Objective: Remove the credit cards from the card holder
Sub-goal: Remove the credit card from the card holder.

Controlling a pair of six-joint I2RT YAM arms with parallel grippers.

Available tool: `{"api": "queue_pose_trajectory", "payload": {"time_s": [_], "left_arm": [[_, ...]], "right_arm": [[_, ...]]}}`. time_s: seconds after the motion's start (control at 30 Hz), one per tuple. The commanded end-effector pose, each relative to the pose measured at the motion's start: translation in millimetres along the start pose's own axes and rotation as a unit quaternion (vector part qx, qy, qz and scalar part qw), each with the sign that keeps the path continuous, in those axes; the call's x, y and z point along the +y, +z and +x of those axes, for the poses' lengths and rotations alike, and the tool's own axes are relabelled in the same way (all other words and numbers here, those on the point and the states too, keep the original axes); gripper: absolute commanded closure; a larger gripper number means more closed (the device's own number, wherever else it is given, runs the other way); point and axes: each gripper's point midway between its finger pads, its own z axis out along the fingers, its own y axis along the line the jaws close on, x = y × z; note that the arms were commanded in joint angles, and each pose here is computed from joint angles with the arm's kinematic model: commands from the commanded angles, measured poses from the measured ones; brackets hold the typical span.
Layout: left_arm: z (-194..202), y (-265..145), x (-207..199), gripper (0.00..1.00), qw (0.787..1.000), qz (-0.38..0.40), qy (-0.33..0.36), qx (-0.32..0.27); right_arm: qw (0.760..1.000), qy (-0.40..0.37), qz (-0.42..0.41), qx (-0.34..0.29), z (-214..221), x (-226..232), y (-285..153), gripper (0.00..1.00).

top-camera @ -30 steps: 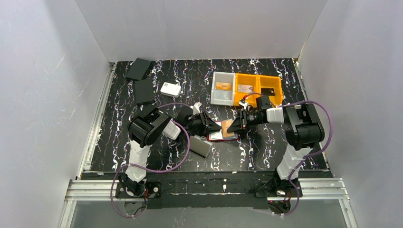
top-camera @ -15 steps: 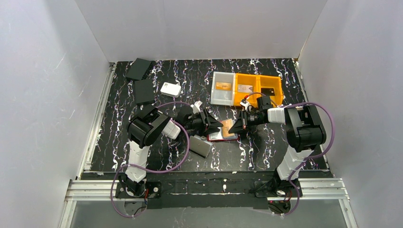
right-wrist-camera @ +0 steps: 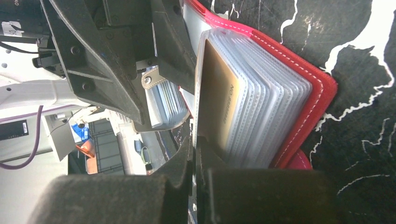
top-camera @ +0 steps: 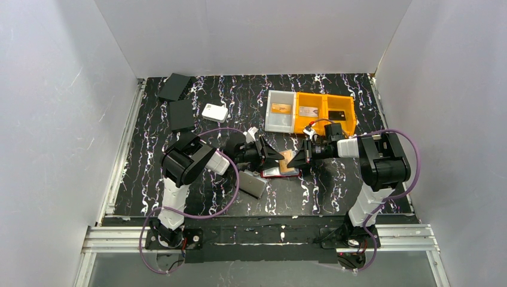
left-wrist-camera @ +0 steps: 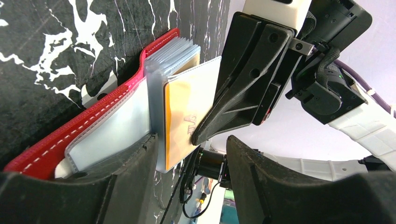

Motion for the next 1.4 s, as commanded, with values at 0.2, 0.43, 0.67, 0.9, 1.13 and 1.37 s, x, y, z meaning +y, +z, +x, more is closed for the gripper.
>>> {"api": "queue_pose_trajectory", "payload": {"time_s": [0.2,0.43,0.67,0.9,1.13,1.37], "left_arm": [[5,5,-18,0.50,1.000,0.016,0.010,0.017],[3,7,-31,0.60,0.999,0.029,0.010,0.017],[-1,9,-33,0.72,0.999,0.032,0.004,0.009],[-4,12,-28,0.77,1.000,0.028,-0.003,0.006],[-3,11,-22,0.87,1.000,0.021,-0.006,0.004],[-2,8,-14,1.00,1.000,0.012,-0.006,0.000]], "right_arm": [[1.000,0.005,-0.004,-0.007,-3,-6,3,0.99],[0.999,0.019,0.046,0.007,3,-29,4,0.99],[0.998,0.022,0.063,0.016,6,-36,5,0.99],[0.995,0.012,0.090,0.029,10,-42,6,0.99],[0.992,-0.010,0.120,0.049,14,-44,10,0.98],[0.988,-0.036,0.139,0.054,11,-44,8,0.90]]}}
